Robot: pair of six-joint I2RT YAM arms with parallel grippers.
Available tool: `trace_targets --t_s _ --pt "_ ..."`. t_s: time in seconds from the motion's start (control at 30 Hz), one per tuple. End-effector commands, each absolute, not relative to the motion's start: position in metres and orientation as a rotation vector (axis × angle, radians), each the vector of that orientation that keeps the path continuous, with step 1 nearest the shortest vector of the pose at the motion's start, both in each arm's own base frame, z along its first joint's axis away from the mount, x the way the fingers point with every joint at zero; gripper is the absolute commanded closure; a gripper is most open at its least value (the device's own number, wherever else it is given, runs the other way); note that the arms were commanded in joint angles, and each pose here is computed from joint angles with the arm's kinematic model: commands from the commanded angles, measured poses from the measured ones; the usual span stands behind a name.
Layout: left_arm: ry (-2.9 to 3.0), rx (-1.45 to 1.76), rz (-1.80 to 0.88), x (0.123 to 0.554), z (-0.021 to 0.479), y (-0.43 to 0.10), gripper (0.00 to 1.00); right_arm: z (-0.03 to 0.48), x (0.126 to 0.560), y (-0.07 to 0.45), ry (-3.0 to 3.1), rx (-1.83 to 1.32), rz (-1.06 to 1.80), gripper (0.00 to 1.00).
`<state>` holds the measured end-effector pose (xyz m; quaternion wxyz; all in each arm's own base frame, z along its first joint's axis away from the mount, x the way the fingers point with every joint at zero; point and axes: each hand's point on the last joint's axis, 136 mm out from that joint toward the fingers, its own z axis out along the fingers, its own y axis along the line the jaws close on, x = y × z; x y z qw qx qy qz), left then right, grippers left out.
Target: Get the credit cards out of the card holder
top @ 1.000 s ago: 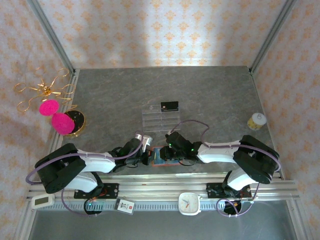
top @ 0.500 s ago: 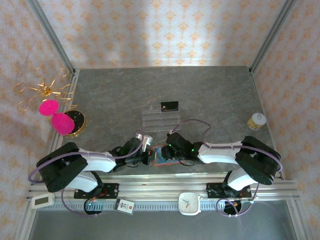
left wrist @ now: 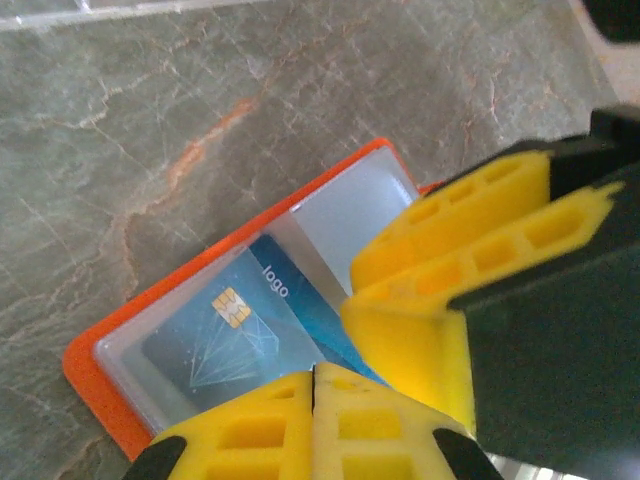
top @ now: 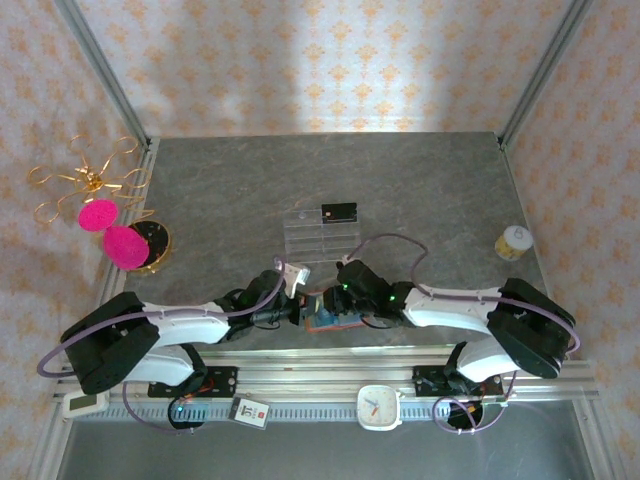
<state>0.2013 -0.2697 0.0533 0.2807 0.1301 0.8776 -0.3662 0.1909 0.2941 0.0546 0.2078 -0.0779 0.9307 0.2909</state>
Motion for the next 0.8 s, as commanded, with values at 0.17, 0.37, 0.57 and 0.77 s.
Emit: trace_targets --t_s 0.17,0.37,0.57,0.77 --pt "2.412 0.365 -0.951 0.198 0.028 -0.27 1.0 0.029 0.19 0.286 2.652 -0.199 0.745 0.76" --pt "2.459 0.356 -0.912 0.195 0.014 -0.264 1.0 0.019 0.186 0.279 2.68 -0.162 0.722 0.76" --pt "2.493 0.359 -0.9 0.193 0.004 -0.263 1.0 0.028 0.184 0.284 2.657 -0.156 0.803 0.89" --pt "2.491 0.358 -0.914 0.193 0.005 -0.265 1.0 0.035 0.191 0.268 2.62 -0.075 0.781 1.0"
